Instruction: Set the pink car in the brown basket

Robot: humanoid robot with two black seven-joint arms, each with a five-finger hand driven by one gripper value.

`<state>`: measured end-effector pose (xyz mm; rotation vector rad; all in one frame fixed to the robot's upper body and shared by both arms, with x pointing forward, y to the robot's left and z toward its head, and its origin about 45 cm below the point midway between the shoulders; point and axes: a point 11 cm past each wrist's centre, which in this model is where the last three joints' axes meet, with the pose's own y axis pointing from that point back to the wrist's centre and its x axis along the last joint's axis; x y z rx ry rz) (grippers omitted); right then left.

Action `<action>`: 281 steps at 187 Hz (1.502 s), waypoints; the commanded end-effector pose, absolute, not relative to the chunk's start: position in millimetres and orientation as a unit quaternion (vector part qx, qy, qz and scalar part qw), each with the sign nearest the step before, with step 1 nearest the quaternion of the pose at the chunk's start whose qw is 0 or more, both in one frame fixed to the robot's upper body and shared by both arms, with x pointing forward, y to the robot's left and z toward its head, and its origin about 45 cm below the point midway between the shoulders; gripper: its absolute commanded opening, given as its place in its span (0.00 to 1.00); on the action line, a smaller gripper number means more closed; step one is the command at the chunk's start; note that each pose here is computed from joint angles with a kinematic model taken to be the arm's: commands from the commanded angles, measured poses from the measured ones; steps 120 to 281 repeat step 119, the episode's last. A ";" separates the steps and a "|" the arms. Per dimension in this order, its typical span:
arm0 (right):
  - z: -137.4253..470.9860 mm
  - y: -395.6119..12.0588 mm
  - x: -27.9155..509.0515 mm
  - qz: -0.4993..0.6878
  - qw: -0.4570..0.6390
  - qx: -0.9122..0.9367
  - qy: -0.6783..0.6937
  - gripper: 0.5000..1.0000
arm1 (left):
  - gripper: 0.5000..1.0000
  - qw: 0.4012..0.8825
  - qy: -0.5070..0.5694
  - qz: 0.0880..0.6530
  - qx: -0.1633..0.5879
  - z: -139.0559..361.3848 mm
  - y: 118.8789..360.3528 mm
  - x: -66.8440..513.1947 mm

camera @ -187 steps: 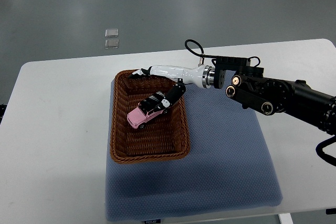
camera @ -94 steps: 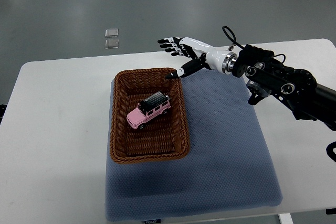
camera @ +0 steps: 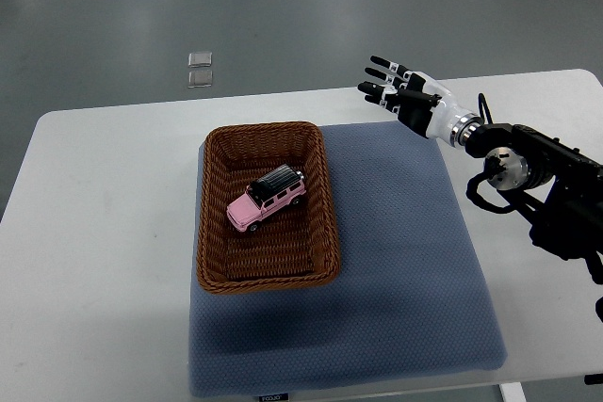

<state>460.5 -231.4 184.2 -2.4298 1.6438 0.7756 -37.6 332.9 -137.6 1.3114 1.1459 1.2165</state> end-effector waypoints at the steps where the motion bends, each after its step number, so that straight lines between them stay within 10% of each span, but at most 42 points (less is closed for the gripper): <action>1: 181.8 -239.3 459.4 0.295 0.094 -0.778 0.547 0.83 | 1.00 0.487 0.471 0.500 0.539 -137.6 332.9 -37.5; 281: 172.8 -249.6 455.4 0.313 0.113 -0.758 0.562 0.83 | 1.00 0.487 0.471 0.500 0.539 -137.6 332.9 -37.5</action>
